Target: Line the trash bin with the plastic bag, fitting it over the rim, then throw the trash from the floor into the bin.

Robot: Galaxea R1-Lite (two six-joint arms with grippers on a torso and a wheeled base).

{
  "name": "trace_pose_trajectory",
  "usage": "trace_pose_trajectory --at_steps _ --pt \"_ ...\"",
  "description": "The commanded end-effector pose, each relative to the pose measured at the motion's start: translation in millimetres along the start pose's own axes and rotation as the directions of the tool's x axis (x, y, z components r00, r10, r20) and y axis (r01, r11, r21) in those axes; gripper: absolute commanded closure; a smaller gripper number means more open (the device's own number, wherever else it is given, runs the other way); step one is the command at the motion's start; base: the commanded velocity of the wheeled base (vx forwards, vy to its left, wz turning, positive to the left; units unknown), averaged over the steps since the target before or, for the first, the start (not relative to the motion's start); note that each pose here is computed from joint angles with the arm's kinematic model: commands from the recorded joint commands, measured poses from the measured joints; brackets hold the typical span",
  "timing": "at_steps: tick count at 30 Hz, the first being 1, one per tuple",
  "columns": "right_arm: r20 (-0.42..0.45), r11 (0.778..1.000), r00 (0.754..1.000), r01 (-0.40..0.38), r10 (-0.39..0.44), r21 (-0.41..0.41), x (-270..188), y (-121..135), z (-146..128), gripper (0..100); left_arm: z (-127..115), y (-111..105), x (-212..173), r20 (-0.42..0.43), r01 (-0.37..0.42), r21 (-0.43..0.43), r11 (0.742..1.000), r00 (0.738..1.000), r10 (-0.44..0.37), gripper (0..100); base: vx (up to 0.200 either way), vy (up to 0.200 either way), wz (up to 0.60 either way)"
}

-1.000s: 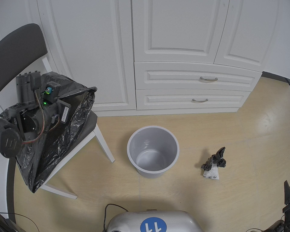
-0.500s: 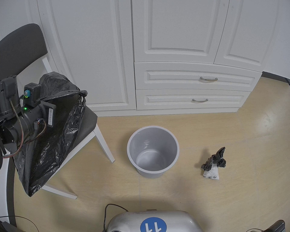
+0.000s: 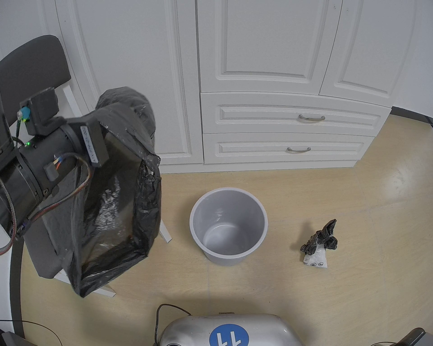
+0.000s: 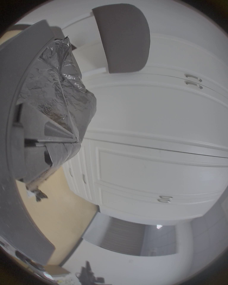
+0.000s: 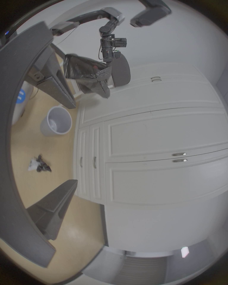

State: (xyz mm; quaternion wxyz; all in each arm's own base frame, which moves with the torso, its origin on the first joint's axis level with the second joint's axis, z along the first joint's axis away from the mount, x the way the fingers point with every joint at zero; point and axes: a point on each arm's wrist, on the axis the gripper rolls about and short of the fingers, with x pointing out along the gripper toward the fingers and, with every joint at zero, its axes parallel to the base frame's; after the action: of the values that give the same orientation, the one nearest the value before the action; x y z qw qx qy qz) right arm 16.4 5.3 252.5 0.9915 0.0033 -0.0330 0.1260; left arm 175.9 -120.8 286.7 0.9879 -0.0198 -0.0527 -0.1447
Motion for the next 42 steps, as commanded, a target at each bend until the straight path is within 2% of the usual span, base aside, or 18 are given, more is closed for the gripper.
trace_pose_trajectory --at_steps 1,2,3,4,5,7,9,12,17,20,23,24,25,26,30,33,38,42 --pt "-0.123 0.956 0.963 -0.214 0.242 0.202 57.1 7.8 2.0 0 27.2 -35.9 6.5 0.130 0.150 -0.120 0.981 0.982 -0.134 100 0.000 0.000 0.00" --pt "-0.131 0.943 0.953 -0.238 0.273 0.233 63.5 11.7 1.0 0 28.9 -39.6 10.6 0.141 0.158 -0.136 0.978 0.980 -0.139 100 0.000 0.000 0.00" --pt "-0.133 0.941 0.952 -0.241 0.277 0.236 64.7 12.4 0.8 0 29.2 -40.3 11.3 0.143 0.160 -0.138 0.977 0.980 -0.140 100 0.000 0.000 0.00" --pt "-0.148 0.920 0.933 -0.280 0.328 0.273 79.4 23.1 -1.7 0 32.7 -48.7 19.9 0.170 0.180 -0.175 0.968 0.974 -0.150 100 0.000 0.000 0.00" --pt "-0.157 0.915 0.926 -0.290 0.342 0.282 88.3 30.2 -3.7 0 33.5 -53.0 25.4 0.184 0.187 -0.197 0.962 0.971 -0.151 100 0.000 0.000 0.00" --pt "-0.172 0.911 0.920 -0.295 0.353 0.288 100.2 41.1 -7.5 0 32.9 -57.1 32.8 0.200 0.191 -0.221 0.956 0.969 -0.148 100 0.000 0.000 0.00" --pt "-0.196 0.915 0.916 -0.291 0.351 0.278 118.5 62.5 -20.7 0 27.4 -62.3 43.6 0.231 0.195 -0.259 0.946 0.964 -0.136 100 0.000 0.000 0.00" --pt "-0.187 0.914 0.909 -0.325 0.373 0.243 132.5 87.6 -32.4 0 22.0 -62.1 46.7 0.270 0.201 -0.302 0.932 0.955 -0.119 100 0.000 0.000 0.00" --pt "-0.257 0.886 0.853 -0.403 0.454 0.228 144.2 122.2 -60.3 0 21.3 -55.9 38.6 0.333 0.220 -0.342 0.914 0.938 -0.101 100 0.000 0.000 0.00" --pt "-0.316 0.890 0.834 -0.394 0.452 0.231 159.1 138.2 -78.7 0 22.5 -51.3 28.8 0.361 0.227 -0.355 0.907 0.928 -0.091 100 0.000 0.000 0.00" --pt "-0.320 0.888 0.834 -0.376 0.449 0.266 166.5 146.1 -85.4 0 20.6 -48.2 20.6 0.369 0.235 -0.362 0.902 0.925 -0.093 100 0.000 0.000 0.00" --pt "-0.313 0.878 0.834 -0.362 0.454 0.312 168.8 151.3 -87.6 0 16.6 -46.4 16.1 0.373 0.247 -0.385 0.889 0.923 -0.095 100 0.000 0.000 0.00" --pt "-0.313 0.877 0.833 -0.361 0.456 0.317 169.2 152.1 -87.8 0 16.8 -46.1 15.6 0.374 0.249 -0.386 0.888 0.922 -0.096 100 0.000 0.000 0.00" --pt "-0.309 0.864 0.829 -0.352 0.467 0.360 172.9 159.7 -88.4 0 19.1 -46.7 14.2 0.396 0.267 -0.393 0.880 0.913 -0.099 100 0.000 0.000 0.00" --pt "-0.314 0.839 0.818 -0.329 0.482 0.432 181.5 175.6 -90.3 0 18.8 -49.7 15.3 0.403 0.273 -0.401 0.874 0.910 -0.099 100 0.000 0.000 0.00" --pt "-0.347 0.852 0.818 -0.293 0.458 0.435 185.3 179.5 -98.8 0 18.0 -50.1 16.0 0.405 0.273 -0.399 0.875 0.909 -0.099 100 0.000 0.000 0.00" --pt "-0.408 0.857 0.779 -0.309 0.477 0.413 176.6 189.7 -108.6 0 17.7 -51.7 18.8 0.424 0.280 -0.402 0.872 0.901 -0.093 100 0.000 0.000 0.00" --pt "-0.434 0.863 0.770 -0.292 0.468 0.413 181.3 194.7 -113.2 0 17.4 -52.9 21.6 0.445 0.285 -0.404 0.869 0.892 -0.086 100 0.000 0.000 0.00"
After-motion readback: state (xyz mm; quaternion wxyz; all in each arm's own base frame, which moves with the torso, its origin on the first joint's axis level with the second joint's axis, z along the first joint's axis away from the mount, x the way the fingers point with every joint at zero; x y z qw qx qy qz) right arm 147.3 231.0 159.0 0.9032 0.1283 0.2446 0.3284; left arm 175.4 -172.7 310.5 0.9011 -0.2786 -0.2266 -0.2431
